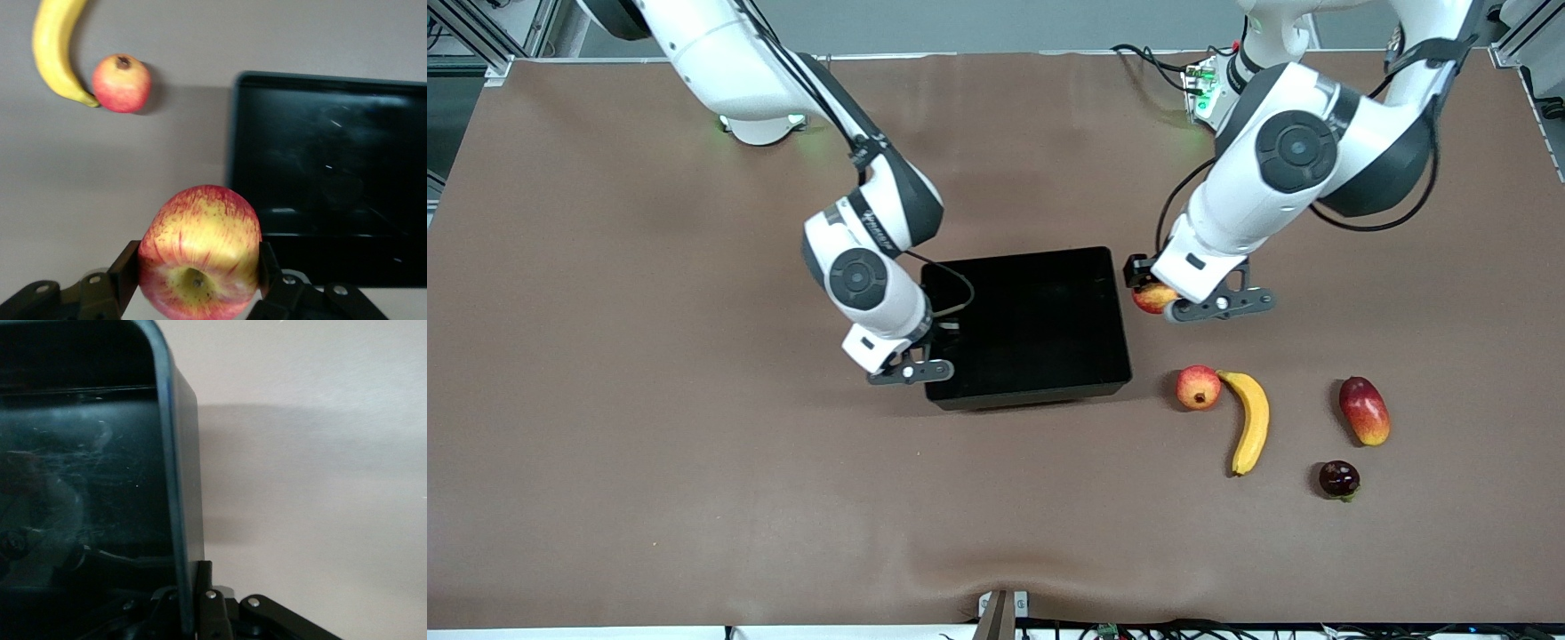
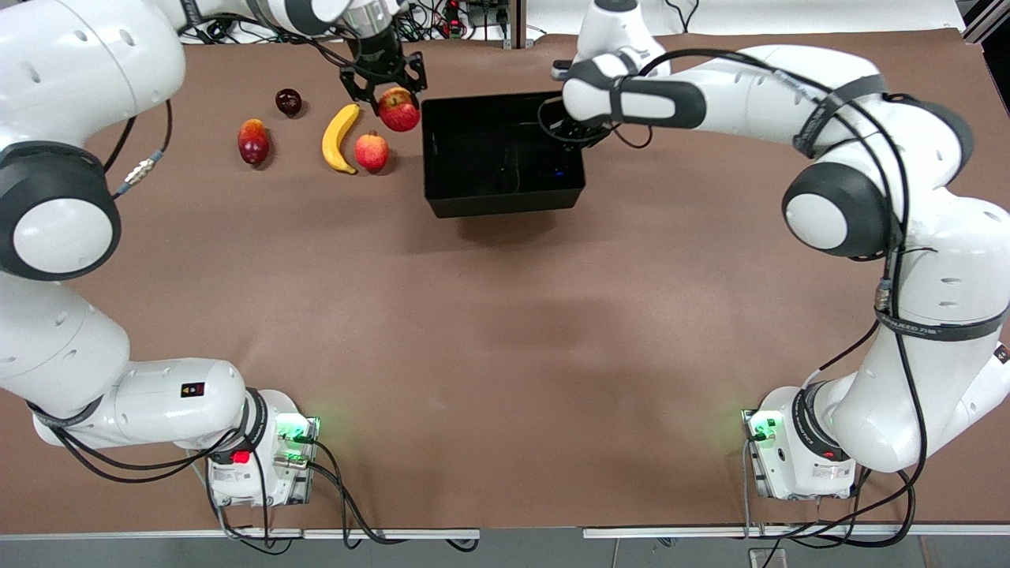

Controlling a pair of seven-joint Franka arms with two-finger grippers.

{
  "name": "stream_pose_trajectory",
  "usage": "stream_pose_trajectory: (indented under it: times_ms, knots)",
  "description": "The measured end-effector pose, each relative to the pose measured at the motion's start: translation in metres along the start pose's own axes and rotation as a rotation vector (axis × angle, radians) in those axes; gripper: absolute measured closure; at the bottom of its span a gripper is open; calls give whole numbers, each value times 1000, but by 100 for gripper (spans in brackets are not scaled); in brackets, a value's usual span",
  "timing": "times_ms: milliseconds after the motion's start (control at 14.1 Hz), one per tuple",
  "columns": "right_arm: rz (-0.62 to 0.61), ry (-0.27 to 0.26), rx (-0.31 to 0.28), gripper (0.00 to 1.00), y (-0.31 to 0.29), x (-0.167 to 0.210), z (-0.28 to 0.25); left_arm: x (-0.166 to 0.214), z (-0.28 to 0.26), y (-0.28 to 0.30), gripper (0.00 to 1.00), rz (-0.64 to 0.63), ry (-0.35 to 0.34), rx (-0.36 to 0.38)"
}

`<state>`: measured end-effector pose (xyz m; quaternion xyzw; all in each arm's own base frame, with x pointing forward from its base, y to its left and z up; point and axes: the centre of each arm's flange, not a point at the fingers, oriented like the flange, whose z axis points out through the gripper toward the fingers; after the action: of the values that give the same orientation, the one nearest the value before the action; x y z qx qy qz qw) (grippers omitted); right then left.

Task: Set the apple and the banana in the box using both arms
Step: 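Lift the apple with the left gripper while the right gripper drags the box, then move the apple over the box with the left gripper while the right gripper releases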

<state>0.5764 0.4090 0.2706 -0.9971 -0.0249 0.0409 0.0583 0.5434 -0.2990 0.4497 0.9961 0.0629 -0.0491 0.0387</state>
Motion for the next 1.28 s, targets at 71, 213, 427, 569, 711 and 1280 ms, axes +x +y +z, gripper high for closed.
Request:
stream_pose_trajectory:
  times_ms: [71, 213, 427, 569, 711, 1280]
  knots:
    - [26, 6, 3, 97, -8, -3, 10, 0, 12, 8, 26, -2, -11, -7]
    - [78, 19, 11, 90, -20, -8, 24, 0, 40, 22, 26, -18, -36, -16]
    - [111, 36, 21, 61, -24, -6, 19, -1, 85, 36, 26, -57, -52, 41]
    - [120, 46, 23, 40, -22, -2, 14, 2, 111, 39, 26, -95, -61, 58]
    - [127, 55, 24, 20, -18, 2, 7, 5, 131, 43, 26, -132, -71, 42]
    - [83, 114, 2, 0, 63, 31, -99, 2, 204, 52, 26, -152, -59, 115]
